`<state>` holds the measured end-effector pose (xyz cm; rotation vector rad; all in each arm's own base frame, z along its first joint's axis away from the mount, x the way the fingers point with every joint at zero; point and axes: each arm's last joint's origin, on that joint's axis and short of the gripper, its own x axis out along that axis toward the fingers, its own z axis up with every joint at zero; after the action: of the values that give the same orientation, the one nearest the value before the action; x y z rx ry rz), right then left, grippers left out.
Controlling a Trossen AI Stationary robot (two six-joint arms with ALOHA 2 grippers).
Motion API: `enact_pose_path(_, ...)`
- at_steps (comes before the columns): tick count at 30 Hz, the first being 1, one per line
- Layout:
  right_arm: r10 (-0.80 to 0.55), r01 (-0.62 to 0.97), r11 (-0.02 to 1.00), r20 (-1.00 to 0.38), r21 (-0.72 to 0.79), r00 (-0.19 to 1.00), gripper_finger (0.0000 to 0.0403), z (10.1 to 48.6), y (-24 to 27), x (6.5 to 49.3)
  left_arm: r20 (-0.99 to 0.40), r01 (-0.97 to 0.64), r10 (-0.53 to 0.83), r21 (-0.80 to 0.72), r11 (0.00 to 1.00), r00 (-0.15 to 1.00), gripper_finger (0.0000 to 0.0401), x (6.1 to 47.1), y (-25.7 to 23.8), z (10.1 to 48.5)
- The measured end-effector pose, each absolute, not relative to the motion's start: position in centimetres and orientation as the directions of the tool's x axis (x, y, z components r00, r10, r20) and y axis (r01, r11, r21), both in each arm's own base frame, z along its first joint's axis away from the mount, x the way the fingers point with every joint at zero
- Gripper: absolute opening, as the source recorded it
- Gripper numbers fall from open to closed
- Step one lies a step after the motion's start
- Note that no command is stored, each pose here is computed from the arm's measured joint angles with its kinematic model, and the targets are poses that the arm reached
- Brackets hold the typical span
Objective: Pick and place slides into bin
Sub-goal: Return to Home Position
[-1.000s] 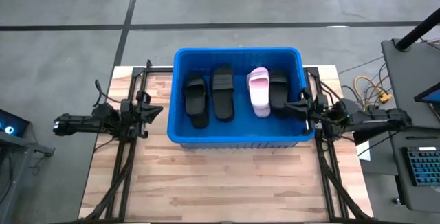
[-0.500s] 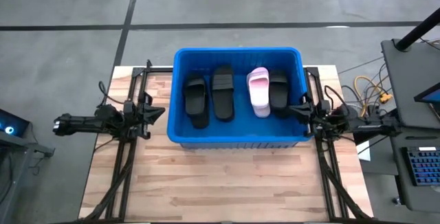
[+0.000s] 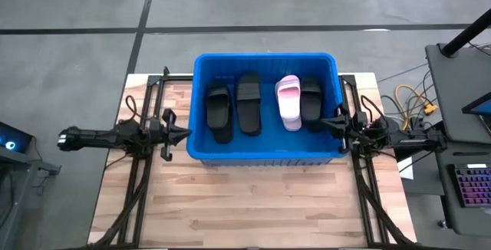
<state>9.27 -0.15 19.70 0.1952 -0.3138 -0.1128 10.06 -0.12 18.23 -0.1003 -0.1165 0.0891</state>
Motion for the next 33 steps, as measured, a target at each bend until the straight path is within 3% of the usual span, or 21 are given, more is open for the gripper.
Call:
enact_pose_path(16,-0.139,0.086,0.974,0.259,0.207,0.956,0.0012,19.50,-0.15,9.33,0.139,-0.055,0.067,-0.089,0.995,0.988,0.0000,9.80,-0.18,17.97)
enact_pose_path(33,-0.139,0.077,0.977,0.313,0.201,0.940,0.0013,20.29,-0.15,9.13,0.144,-0.052,0.065,-0.088,0.995,0.987,0.0000,9.84,-0.19,18.04)
